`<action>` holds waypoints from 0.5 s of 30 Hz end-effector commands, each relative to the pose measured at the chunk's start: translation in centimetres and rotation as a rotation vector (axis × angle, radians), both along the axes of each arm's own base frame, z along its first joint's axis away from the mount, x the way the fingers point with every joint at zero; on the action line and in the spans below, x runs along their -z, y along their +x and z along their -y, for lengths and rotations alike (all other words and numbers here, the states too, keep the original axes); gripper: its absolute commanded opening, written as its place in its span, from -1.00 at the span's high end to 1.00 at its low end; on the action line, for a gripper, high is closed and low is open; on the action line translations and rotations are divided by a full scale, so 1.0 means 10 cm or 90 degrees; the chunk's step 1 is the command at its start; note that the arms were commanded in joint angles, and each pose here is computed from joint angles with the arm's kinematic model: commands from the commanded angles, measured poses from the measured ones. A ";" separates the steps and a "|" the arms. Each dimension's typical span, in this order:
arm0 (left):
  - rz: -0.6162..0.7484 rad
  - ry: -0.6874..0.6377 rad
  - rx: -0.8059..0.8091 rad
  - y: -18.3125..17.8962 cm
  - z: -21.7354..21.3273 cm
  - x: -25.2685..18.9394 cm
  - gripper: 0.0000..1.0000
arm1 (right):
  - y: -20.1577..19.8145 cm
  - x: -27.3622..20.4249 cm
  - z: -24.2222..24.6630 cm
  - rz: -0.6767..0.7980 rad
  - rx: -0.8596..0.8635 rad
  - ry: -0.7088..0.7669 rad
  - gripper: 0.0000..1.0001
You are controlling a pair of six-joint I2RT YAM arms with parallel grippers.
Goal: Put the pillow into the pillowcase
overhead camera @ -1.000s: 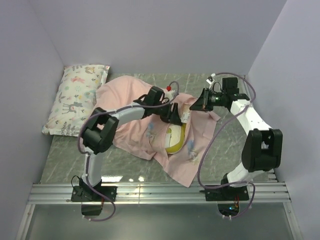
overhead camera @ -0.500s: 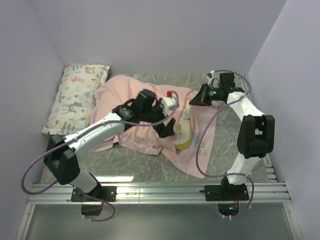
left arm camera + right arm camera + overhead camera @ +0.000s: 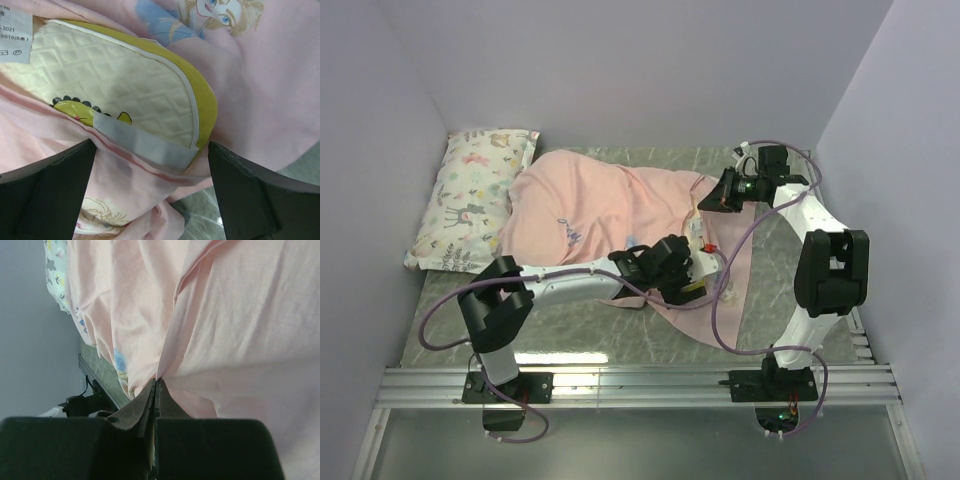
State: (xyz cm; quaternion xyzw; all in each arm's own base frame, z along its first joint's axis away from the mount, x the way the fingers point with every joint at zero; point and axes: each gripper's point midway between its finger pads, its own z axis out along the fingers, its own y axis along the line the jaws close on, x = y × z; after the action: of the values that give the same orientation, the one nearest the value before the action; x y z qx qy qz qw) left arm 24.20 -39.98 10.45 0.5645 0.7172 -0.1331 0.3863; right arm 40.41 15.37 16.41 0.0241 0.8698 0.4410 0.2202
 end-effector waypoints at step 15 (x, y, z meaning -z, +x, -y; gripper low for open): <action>-0.429 -0.268 -0.027 0.35 -0.09 -0.09 0.99 | -0.14 -0.14 0.62 0.003 0.101 -0.138 -0.18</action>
State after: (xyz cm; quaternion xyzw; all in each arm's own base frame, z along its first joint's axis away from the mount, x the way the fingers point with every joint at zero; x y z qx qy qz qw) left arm 29.20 -38.69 8.66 0.4334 0.7855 -0.3141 0.3107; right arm 38.84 12.92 14.56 0.0587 0.8982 0.3893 0.1953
